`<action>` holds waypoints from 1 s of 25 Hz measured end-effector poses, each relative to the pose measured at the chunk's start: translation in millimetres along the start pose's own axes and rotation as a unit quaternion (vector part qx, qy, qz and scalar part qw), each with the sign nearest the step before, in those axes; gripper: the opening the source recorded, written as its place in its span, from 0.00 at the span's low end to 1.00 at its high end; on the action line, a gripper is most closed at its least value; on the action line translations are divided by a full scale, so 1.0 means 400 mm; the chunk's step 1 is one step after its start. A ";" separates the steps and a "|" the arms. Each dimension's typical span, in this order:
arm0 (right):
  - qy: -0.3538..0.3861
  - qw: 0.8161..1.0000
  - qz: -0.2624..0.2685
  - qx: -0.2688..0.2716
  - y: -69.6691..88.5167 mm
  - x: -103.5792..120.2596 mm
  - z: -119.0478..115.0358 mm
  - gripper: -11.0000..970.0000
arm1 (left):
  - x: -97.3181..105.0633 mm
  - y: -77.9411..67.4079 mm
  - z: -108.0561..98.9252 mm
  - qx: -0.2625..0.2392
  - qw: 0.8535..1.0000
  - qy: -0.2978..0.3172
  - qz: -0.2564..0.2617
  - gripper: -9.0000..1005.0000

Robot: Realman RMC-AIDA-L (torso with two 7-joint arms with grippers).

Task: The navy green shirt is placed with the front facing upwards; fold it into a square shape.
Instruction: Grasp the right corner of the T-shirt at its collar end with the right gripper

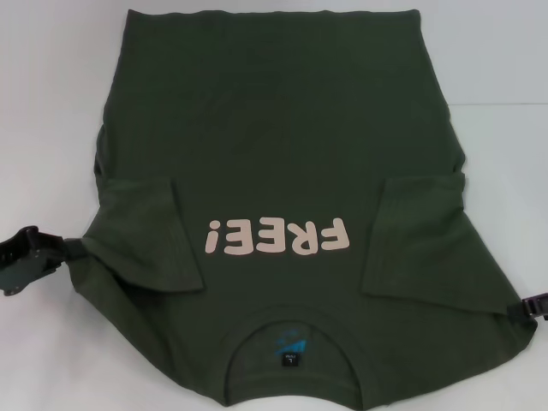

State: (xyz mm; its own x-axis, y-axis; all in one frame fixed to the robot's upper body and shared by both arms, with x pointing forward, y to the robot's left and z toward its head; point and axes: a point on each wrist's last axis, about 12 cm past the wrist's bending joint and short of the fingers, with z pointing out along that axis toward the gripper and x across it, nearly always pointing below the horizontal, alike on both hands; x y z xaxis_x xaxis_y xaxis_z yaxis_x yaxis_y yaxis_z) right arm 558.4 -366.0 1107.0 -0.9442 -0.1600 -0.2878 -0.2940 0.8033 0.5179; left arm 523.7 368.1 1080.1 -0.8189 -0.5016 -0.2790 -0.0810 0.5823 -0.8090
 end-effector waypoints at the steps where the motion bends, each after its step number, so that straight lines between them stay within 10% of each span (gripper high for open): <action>1: 0.002 1.000 -0.002 0.000 0.002 0.000 0.003 0.93 | 0.001 0.000 0.000 0.000 1.000 0.000 0.000 0.01; 25: 0.022 0.999 -0.024 -0.001 0.044 -0.027 0.067 0.90 | 0.001 0.002 -0.003 0.003 1.000 -0.005 -0.004 0.01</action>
State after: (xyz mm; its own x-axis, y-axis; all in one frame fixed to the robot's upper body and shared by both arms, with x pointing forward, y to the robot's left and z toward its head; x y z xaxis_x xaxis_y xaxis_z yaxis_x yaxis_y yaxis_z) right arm 567.3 -334.8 1097.5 -0.9346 -0.2239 -0.2764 -0.3396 0.7929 0.5060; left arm 522.6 369.0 1079.9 -0.8119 -0.5137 -0.2773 -0.0850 0.5740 -0.8144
